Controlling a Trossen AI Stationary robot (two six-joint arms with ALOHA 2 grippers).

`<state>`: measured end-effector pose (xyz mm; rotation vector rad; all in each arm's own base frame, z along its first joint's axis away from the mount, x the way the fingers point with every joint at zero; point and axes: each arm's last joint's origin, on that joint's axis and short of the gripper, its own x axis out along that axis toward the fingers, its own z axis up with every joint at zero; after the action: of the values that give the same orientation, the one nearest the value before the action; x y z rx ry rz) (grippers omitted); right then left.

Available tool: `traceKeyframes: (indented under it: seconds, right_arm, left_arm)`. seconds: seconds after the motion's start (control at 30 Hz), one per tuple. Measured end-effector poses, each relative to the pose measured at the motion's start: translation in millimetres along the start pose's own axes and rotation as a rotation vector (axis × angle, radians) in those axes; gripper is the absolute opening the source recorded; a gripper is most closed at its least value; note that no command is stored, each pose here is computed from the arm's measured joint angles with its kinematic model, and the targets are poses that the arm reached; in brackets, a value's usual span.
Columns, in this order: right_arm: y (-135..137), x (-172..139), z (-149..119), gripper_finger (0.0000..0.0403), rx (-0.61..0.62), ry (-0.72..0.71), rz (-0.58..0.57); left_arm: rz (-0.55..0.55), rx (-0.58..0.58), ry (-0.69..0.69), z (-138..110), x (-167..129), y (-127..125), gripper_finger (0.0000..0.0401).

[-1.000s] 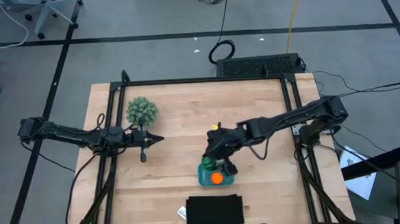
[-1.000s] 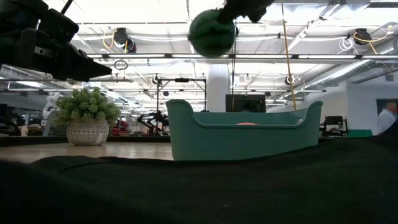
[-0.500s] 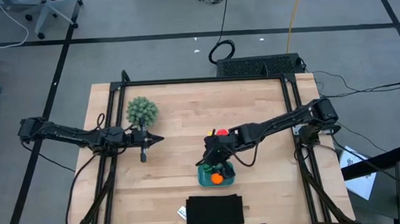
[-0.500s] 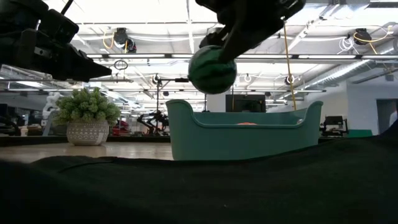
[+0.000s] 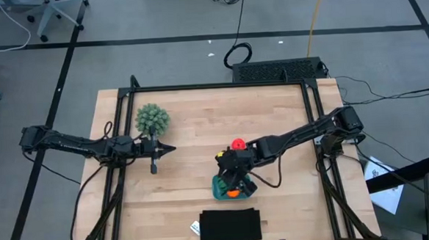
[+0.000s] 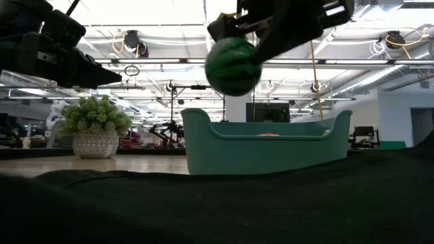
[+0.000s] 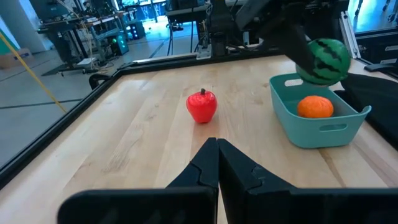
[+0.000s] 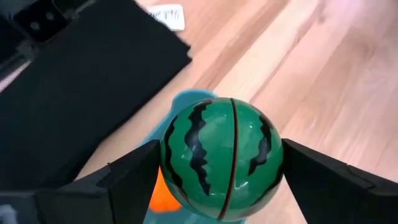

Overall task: Pick and placing Produce into tupperware
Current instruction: Put the watermelon in the blue bin

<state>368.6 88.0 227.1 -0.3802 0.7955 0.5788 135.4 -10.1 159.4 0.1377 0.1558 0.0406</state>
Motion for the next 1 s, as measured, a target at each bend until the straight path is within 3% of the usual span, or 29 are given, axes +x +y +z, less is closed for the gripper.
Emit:
traceKeyframes:
  seconds: [0.53, 0.77, 1.0]
  right_arm:
    - [-7, 19, -8, 0.0318, -0.019, 0.021, -0.001]
    - [-2, 25, -17, 0.0318, -0.135, 0.032, 0.011]
    - [2, 34, -30, 0.0318, -0.152, 0.004, -0.004]
  left_arm:
    - [0.000, 0.001, 0.001, 0, 0, 0, 0.0001]
    - [0.000, 0.005, 0.000, 0, 0, 0, 0.0001]
    - [0.000, 0.008, 0.001, 0, 0, 0, 0.0001]
